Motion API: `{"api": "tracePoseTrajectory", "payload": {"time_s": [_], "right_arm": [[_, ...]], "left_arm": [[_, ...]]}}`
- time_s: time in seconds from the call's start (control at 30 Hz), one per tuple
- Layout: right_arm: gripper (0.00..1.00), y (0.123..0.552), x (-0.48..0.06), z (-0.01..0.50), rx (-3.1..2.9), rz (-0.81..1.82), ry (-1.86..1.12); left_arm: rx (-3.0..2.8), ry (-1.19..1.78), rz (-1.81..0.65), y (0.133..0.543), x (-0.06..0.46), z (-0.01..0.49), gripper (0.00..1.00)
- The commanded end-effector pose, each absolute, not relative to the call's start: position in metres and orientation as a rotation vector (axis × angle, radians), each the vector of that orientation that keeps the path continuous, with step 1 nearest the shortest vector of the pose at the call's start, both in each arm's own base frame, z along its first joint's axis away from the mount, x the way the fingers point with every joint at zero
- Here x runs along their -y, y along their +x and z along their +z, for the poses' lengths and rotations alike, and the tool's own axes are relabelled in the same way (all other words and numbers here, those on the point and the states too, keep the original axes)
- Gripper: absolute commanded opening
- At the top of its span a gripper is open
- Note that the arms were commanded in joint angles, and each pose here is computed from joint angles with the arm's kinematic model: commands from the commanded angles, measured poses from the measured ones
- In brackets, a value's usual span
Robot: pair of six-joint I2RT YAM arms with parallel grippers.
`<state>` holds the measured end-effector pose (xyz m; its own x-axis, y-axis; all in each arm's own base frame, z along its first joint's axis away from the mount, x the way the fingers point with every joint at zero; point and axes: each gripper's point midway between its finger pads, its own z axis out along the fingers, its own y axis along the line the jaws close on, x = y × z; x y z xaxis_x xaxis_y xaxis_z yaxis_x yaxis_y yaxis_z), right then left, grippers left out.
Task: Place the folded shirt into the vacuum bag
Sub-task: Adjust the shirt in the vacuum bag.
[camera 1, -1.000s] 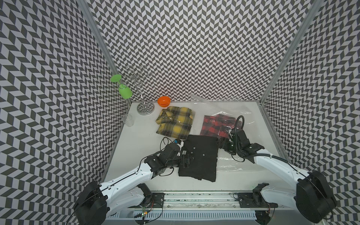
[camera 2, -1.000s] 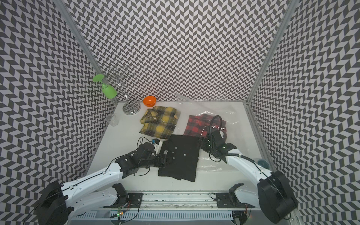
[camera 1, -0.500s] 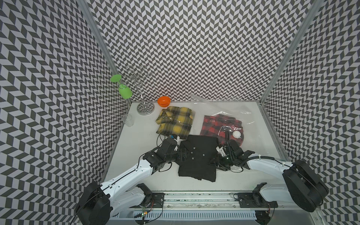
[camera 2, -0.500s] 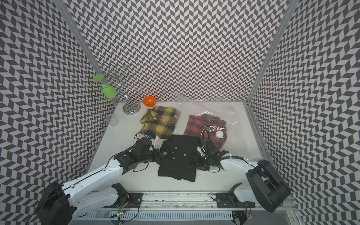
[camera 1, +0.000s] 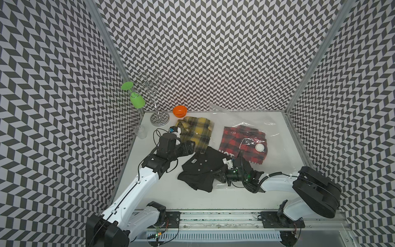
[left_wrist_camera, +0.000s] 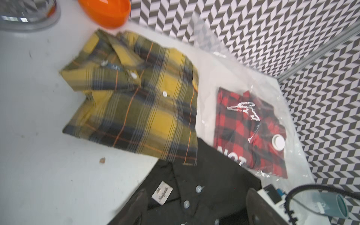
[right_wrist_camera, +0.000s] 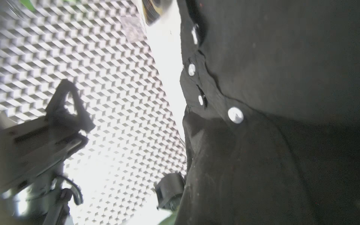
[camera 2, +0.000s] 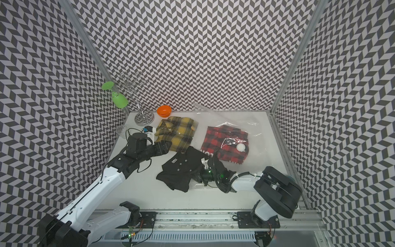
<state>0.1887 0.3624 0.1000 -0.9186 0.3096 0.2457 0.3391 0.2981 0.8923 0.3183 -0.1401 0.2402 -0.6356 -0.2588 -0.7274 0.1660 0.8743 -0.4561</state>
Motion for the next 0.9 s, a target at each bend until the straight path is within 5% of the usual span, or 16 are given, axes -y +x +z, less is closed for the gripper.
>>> {"api": "tracePoseTrajectory", "payload": {"time_s": [0.0,0.1,0.27,0.73,0.87], "right_arm": [[0.24,0.211,-0.404,0.138,2.338,-1.918,-0.914],[0.42,0.191,-0.443,0.131,2.436,-1.794,-0.714],[0.58,0.180,-0.432,0.115,2.620,-1.627,-0.487],[0.63,0.263,-0.309,0.113,3.204,-1.137,0.232],[0.63,0.284,-0.290,0.090,3.213,-1.000,0.166]], "left_arm": [[-2.161,-0.043,-0.556,0.329,0.124,0.255,0.80],[-2.152,-0.083,-0.531,0.333,0.107,0.261,0.81],[-2.183,-0.199,-0.514,0.324,0.086,0.240,0.81],[-2.225,-0.540,-0.644,0.290,0.078,0.178,0.80],[-2.257,-0.521,-0.696,0.281,0.092,0.162,0.78]]}}
